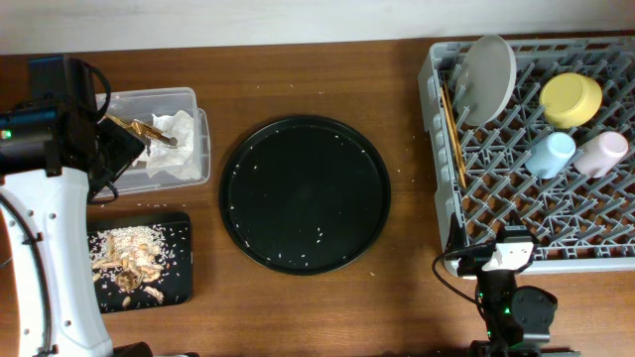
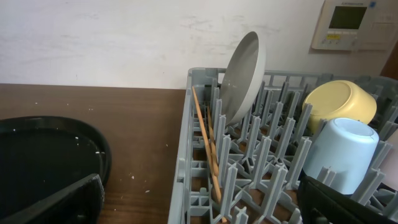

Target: Sort waste into correct bins and load items into the dishwasher rack

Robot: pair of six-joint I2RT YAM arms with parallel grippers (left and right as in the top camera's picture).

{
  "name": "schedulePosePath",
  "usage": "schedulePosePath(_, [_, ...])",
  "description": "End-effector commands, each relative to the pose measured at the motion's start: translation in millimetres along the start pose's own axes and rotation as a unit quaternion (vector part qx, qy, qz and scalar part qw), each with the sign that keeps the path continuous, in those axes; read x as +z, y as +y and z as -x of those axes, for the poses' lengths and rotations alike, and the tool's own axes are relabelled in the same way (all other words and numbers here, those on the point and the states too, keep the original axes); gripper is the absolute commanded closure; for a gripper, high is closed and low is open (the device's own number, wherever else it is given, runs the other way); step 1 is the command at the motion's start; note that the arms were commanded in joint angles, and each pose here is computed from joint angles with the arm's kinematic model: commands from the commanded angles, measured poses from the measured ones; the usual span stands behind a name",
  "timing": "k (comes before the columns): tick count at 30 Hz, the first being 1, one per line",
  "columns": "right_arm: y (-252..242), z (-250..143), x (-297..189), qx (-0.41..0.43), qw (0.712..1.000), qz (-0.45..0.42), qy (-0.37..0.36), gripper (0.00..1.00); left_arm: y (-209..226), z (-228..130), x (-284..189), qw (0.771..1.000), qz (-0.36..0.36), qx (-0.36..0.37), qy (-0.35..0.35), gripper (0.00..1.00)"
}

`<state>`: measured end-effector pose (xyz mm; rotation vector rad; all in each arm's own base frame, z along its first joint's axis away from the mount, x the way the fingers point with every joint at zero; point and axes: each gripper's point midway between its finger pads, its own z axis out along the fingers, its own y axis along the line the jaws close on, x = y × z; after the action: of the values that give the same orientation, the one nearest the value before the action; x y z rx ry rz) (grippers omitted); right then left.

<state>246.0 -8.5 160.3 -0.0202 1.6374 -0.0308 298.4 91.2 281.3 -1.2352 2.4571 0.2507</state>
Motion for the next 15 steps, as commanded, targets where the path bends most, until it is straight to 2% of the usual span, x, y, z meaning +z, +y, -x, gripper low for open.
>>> schedulePosePath(1, [3.2, -2.0, 0.0, -0.001, 1.000, 0.008, 0.000, 0.02, 1.0, 1.5, -1.6, 1.000, 0.000, -0.006, -0.004, 0.01])
schedulePosePath(11, [3.2, -2.0, 0.0, -0.001, 1.000, 0.008, 0.000, 0.02, 6.7, 0.1, -1.6, 1.000, 0.014, -0.002, -0.003, 0.01])
schedulePosePath(14, [3.2, -2.0, 0.0, -0.001, 1.000, 0.008, 0.000, 0.02, 15.9, -24.4, 11.0, 0.999, 0.026, 0.009, 0.032, 0.01])
schedulePosePath(15, [3.2, -2.0, 0.0, -0.001, 1.000, 0.008, 0.000, 0.02, 15.9, -34.1, 30.1, 0.999, 0.022, 0.009, 0.032, 0.01])
